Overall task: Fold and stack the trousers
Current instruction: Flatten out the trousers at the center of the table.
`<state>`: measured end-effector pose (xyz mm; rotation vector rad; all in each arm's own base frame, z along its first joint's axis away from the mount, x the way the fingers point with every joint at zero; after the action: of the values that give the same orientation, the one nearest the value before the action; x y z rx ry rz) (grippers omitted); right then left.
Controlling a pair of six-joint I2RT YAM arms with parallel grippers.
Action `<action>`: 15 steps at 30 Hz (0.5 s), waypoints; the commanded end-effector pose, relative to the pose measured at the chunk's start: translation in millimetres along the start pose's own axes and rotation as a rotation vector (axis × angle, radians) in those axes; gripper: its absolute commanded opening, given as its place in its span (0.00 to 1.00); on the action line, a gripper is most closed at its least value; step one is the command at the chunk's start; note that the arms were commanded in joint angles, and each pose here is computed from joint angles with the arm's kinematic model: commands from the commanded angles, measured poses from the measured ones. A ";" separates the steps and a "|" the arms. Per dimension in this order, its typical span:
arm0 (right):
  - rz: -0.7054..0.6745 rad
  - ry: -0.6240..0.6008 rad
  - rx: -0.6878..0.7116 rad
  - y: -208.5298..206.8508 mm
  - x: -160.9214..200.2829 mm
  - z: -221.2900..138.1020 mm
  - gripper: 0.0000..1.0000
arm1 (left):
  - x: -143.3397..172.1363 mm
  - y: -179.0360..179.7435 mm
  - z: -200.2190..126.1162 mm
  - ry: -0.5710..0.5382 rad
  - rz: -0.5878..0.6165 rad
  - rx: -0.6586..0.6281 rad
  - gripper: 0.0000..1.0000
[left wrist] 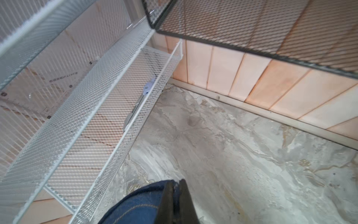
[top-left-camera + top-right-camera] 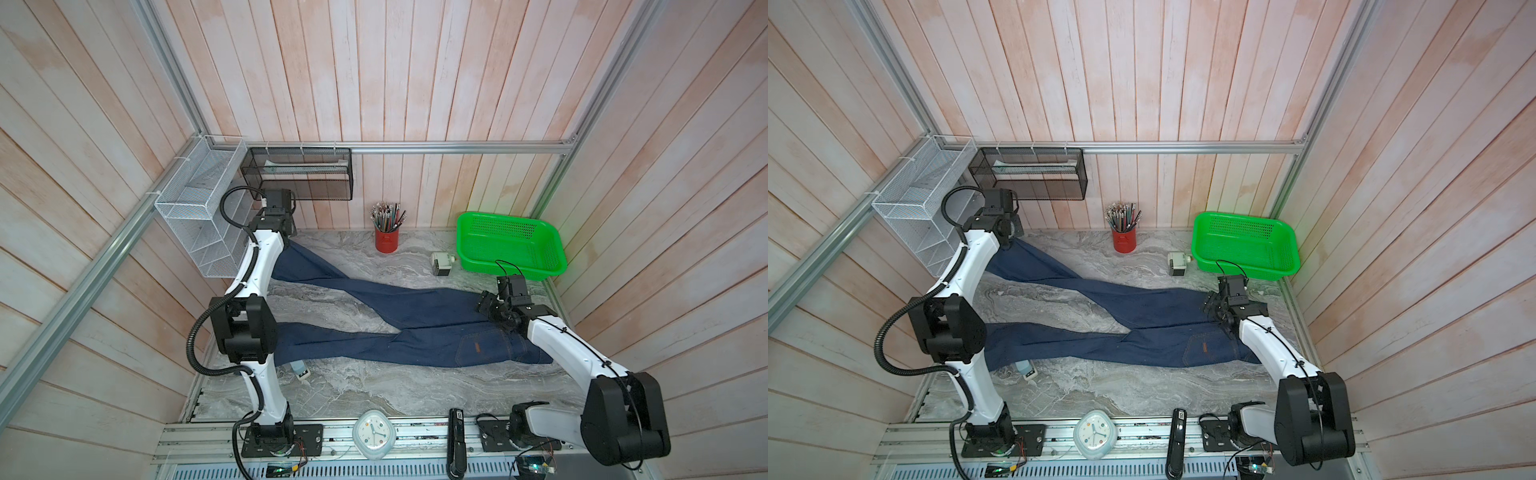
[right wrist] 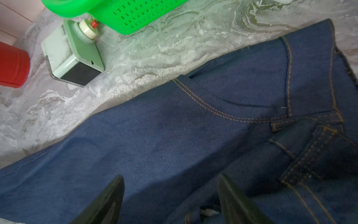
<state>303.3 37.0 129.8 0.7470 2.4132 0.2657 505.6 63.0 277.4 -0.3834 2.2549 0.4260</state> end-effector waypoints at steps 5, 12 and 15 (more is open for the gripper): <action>-0.047 0.050 0.081 -17.5 15.6 4.9 0.78 | 23.8 14.6 27.1 0.184 0.032 -0.002 0.00; -0.001 0.059 0.161 -25.8 14.2 -0.2 0.81 | 23.8 -5.3 29.8 0.209 0.009 0.080 0.60; 0.004 0.048 0.203 -33.5 14.7 -4.5 0.82 | 19.5 -11.5 13.6 0.194 0.011 0.111 0.67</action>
<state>283.9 26.4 110.4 0.7960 2.5064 0.1307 512.6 67.5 226.4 -0.3809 2.4907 0.3354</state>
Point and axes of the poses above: each gripper's point midway between its finger pads, its own z axis out along the fingers, its own y axis along the line the jaws close on, x = y × z, the point moved 4 cm from there along -z, back along the fingers, and after that the axes turned 4 degrees about z, right-handed, at the moved point
